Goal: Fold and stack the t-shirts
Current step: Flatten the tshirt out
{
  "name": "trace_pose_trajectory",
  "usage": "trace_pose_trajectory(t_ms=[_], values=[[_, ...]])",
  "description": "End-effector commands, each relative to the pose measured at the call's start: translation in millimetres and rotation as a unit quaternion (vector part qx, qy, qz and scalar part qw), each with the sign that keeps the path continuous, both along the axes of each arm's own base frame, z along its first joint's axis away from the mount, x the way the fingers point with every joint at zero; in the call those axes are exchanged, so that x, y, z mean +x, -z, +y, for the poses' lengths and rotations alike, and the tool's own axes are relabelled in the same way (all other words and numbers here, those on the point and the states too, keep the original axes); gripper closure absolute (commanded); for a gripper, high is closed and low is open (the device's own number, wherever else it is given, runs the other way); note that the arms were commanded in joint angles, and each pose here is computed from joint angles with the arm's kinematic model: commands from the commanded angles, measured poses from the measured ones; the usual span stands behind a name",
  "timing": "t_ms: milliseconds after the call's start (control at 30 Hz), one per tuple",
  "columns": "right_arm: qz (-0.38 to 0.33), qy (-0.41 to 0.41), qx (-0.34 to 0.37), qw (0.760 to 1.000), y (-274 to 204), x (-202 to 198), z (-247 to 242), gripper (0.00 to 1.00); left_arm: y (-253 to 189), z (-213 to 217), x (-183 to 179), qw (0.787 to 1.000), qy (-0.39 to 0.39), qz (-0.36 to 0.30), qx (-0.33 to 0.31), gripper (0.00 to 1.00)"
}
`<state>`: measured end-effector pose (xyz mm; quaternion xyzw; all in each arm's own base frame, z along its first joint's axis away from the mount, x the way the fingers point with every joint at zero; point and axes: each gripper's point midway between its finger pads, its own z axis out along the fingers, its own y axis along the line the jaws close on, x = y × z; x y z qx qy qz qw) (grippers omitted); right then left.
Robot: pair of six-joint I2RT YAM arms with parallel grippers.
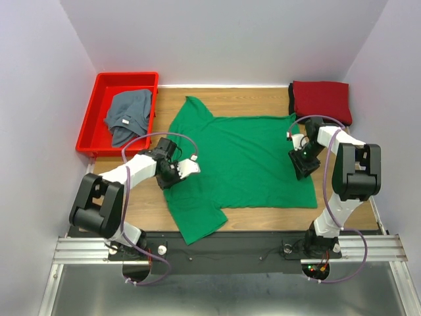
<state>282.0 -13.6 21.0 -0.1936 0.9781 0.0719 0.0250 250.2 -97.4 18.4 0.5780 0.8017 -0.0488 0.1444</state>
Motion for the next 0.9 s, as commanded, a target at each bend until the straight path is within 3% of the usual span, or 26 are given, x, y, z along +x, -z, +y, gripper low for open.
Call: trace_pose_trajectory(t_ms=[0, 167, 300, 433, 567, 867], values=[[-0.006, -0.023, -0.018, 1.0, 6, -6, -3, 0.55, 3, 10, -33, 1.0, 0.006, 0.023, 0.002, 0.7], [-0.016, -0.034, -0.013, 0.999, -6, -8, 0, 0.54, 6, 18, -55, 0.999, 0.006, 0.036, 0.007, 0.72], [-0.034, -0.034, 0.009, 0.999, -28, -2, 8, 0.54, -4, 15, -49, 1.0, 0.005, 0.027, -0.001, 0.7], [-0.067, -0.027, 0.028, 0.997, -48, 14, 16, 0.54, -23, 1, -28, 0.999, -0.012, 0.005, -0.037, 0.61], [-0.067, -0.019, 0.04, 0.997, -46, 27, 19, 0.54, -48, -21, 0, 0.996, -0.018, -0.015, -0.081, 0.6], [-0.078, 0.003, 0.035, 0.996, -19, 65, 20, 0.55, -40, -33, 68, 0.987, -0.107, -0.017, -0.119, 0.6]])
